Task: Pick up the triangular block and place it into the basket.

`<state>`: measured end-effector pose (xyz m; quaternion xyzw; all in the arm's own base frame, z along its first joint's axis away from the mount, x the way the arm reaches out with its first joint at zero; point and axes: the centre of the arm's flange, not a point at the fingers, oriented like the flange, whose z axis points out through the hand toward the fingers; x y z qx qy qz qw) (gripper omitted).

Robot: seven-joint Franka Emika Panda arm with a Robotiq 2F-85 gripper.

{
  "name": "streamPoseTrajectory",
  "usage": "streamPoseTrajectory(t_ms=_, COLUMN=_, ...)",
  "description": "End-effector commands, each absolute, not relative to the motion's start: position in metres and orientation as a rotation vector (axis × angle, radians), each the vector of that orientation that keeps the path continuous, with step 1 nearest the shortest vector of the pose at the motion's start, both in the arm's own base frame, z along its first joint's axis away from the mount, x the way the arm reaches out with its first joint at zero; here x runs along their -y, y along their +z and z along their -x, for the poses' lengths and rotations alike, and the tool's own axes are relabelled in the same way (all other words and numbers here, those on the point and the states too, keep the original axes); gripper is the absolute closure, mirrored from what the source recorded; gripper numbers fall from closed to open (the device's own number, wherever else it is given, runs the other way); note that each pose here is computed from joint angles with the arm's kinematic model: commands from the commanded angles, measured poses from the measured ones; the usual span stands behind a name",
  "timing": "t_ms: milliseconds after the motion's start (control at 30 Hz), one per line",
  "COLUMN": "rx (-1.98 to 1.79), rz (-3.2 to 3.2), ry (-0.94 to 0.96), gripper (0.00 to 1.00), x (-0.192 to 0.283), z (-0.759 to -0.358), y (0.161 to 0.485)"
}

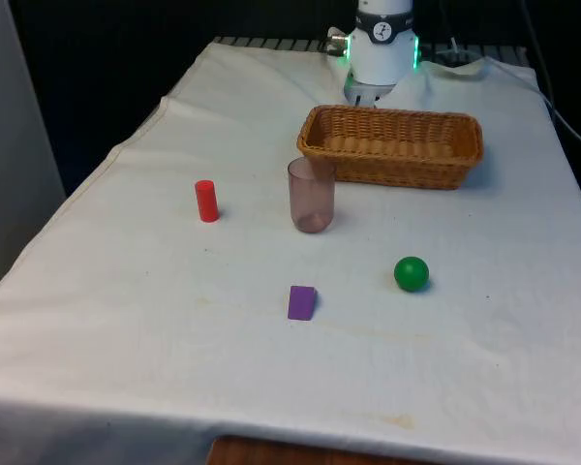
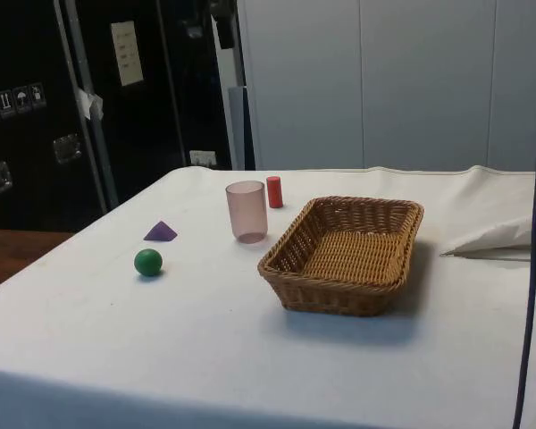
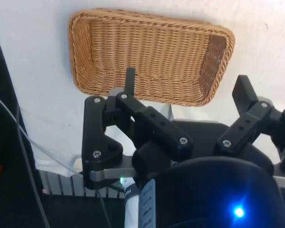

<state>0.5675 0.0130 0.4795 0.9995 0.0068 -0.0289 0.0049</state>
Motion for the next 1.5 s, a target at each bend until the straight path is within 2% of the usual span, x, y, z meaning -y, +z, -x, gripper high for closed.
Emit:
streamPoseTrajectory(t_ms=0, rx=-0.017, rz=-3.123, ry=-0.079, gripper=0.00, x=-0.017, z=-0.569, y=0.477)
streamPoseTrajectory(t_ms=333, rx=-0.009, rz=-3.122, ry=-0.042, gripper=0.00, x=-0.024, z=-0.578, y=0.464)
streamPoseTrajectory(t_ms=967, rx=0.024, rz=-3.104, ry=0.122, gripper=0.00, x=-0.042, z=-0.620, y=0.431)
streamPoseTrajectory(t_ms=1467, rx=-0.019, rz=-3.080, ry=0.195, gripper=0.00, x=-0.027, z=-0.656, y=0.398)
